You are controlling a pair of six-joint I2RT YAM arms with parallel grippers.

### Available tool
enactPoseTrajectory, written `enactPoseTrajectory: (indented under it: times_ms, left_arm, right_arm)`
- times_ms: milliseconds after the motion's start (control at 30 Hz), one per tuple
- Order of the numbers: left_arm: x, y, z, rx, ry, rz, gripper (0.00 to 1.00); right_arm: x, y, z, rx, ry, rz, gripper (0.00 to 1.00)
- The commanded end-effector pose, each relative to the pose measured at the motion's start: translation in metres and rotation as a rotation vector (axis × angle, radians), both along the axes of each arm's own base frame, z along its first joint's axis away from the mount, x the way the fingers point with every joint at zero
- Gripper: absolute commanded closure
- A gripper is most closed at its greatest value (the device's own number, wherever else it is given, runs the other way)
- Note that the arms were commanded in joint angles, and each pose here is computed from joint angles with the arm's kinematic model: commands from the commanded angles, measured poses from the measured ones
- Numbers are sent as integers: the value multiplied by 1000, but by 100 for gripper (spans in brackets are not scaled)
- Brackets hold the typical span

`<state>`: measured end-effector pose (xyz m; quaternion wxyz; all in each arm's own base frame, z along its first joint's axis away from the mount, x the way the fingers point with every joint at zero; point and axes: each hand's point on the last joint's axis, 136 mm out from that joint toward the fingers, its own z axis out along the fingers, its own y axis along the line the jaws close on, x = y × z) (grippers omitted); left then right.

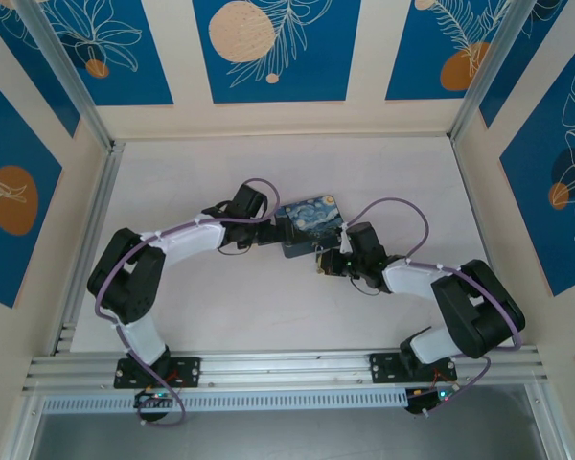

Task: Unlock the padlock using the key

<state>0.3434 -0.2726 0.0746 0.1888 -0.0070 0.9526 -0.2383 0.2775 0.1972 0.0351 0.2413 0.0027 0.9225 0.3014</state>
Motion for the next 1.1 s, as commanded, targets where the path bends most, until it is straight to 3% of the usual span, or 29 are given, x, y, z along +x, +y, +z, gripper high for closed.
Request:
enactPoseTrajectory:
  times_ms: [0,367,667,833,1067]
  left_arm:
    - [1,7,1,49,-24,9,0]
    - [-4,8,-12,191,-75,18,0]
    - [-10,6,-21,195,-76,25,0]
    - [-10,4,-22,183,-75,20,0]
    - [-11,0,-24,162,-63,17,0]
  right_arm:
    - [-7,-5,-2,39,44,-41,100]
    - [-10,-14,-6,132,117,-159,100]
    - [-9,-14,-3,180,125,-200,100]
    - [-8,-14,1,187,71,-185,77]
    - [-3,-5,6,190,29,-175,74]
